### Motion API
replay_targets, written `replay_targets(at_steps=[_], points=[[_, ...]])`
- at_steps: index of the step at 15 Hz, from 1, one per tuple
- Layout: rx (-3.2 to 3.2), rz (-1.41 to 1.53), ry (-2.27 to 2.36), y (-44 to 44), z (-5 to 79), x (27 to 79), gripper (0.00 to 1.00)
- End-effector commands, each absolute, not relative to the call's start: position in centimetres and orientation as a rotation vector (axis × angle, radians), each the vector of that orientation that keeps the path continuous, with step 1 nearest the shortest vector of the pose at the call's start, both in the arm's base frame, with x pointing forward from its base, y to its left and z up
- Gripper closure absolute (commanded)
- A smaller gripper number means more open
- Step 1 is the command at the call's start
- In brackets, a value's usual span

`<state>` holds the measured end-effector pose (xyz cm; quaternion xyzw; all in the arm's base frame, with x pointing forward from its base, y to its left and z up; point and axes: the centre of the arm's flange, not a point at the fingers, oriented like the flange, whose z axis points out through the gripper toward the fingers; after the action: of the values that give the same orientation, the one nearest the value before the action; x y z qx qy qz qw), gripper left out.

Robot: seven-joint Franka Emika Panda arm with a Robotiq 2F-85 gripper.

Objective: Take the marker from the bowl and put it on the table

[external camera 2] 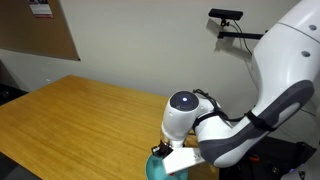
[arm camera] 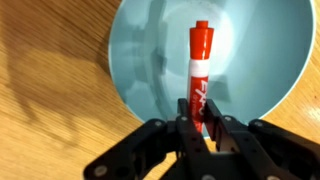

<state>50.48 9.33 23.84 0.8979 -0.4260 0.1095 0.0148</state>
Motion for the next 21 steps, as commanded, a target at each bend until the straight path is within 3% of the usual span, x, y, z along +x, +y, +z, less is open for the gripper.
replay_targets(at_steps=[1,21], points=[[2.756,0.348,-1.414,7.5,25.5,48.3,0.95],[2.565,0.179,-1.920,-4.8,23.6,44.0,0.95]])
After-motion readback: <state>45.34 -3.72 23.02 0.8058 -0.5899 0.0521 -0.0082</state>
